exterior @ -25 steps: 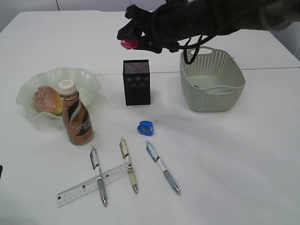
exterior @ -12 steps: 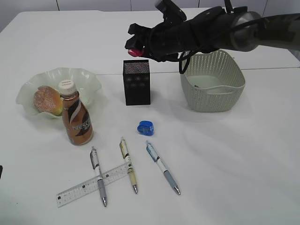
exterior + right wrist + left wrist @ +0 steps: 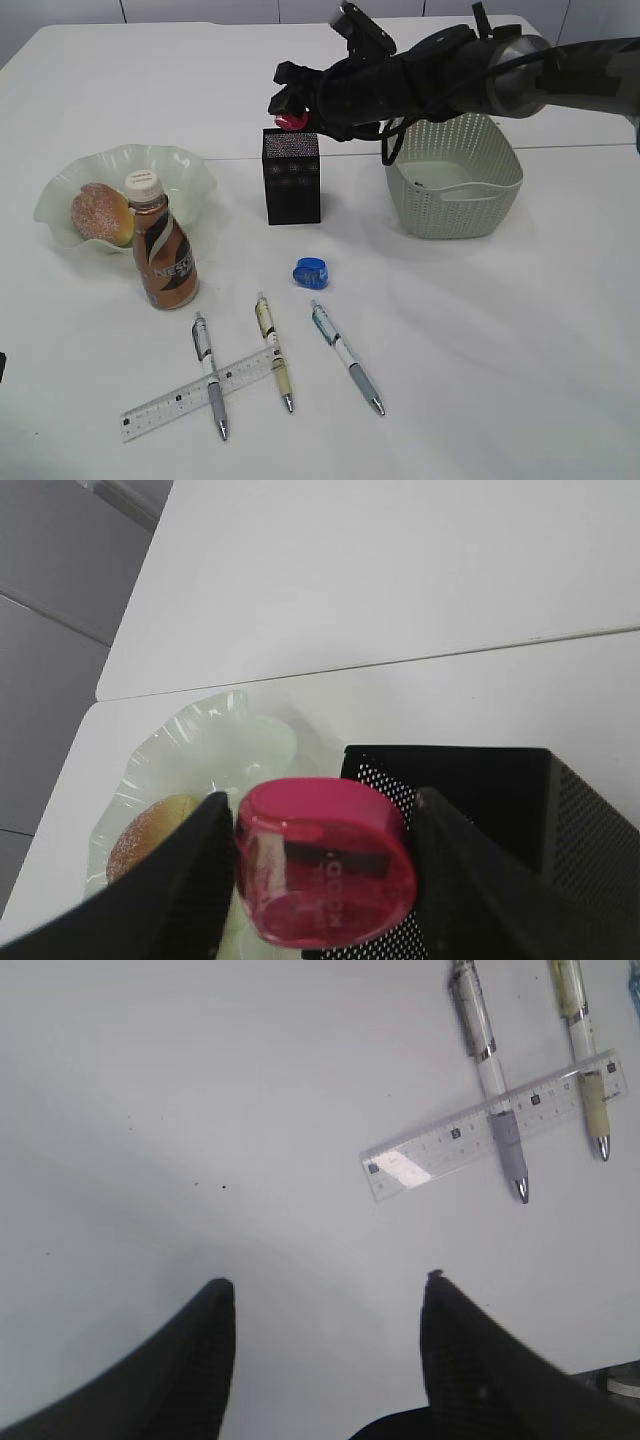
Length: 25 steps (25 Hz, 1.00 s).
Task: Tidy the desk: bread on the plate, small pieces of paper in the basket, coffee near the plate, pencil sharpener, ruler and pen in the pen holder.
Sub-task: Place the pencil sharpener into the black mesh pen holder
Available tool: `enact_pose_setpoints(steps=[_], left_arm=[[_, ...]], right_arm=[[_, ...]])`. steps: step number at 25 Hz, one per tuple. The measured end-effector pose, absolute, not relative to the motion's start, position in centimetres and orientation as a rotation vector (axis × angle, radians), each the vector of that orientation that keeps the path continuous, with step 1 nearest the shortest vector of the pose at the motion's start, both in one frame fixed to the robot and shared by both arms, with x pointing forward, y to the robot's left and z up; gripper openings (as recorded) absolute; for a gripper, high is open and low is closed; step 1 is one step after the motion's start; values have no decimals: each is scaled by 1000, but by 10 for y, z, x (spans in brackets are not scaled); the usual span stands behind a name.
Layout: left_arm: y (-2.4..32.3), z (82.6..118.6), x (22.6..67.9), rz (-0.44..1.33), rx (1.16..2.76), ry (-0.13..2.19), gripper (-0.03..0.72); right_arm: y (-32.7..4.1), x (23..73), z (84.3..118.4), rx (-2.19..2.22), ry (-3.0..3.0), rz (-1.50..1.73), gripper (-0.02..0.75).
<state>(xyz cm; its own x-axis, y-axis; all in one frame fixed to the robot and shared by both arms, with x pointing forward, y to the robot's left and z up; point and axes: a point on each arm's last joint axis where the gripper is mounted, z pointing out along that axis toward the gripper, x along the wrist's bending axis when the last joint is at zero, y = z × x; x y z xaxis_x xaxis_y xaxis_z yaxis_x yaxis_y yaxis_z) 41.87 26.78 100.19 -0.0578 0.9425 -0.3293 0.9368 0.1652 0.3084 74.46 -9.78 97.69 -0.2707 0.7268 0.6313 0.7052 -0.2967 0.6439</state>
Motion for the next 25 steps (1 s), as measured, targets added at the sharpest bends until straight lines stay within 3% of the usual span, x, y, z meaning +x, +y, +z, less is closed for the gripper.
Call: enact_pose_setpoints(steps=[6, 11, 14, 19, 25], left_arm=[[268, 1002, 419, 17, 1776, 1999, 434], [268, 1002, 419, 17, 1776, 1999, 434], [268, 1002, 419, 17, 1776, 1999, 434], [268, 1002, 419, 17, 1776, 1999, 434], [268, 1002, 419, 17, 1776, 1999, 434]], right_arm=[[-98, 745, 977, 1883, 1852, 1662, 472], [-98, 742, 982, 1853, 1899, 1660, 482], [-97, 731, 1004, 1782, 2005, 1631, 482], [-108, 702, 1039, 1808, 2199, 1301, 474], [-114, 671, 1053, 1744, 2391, 866, 447]])
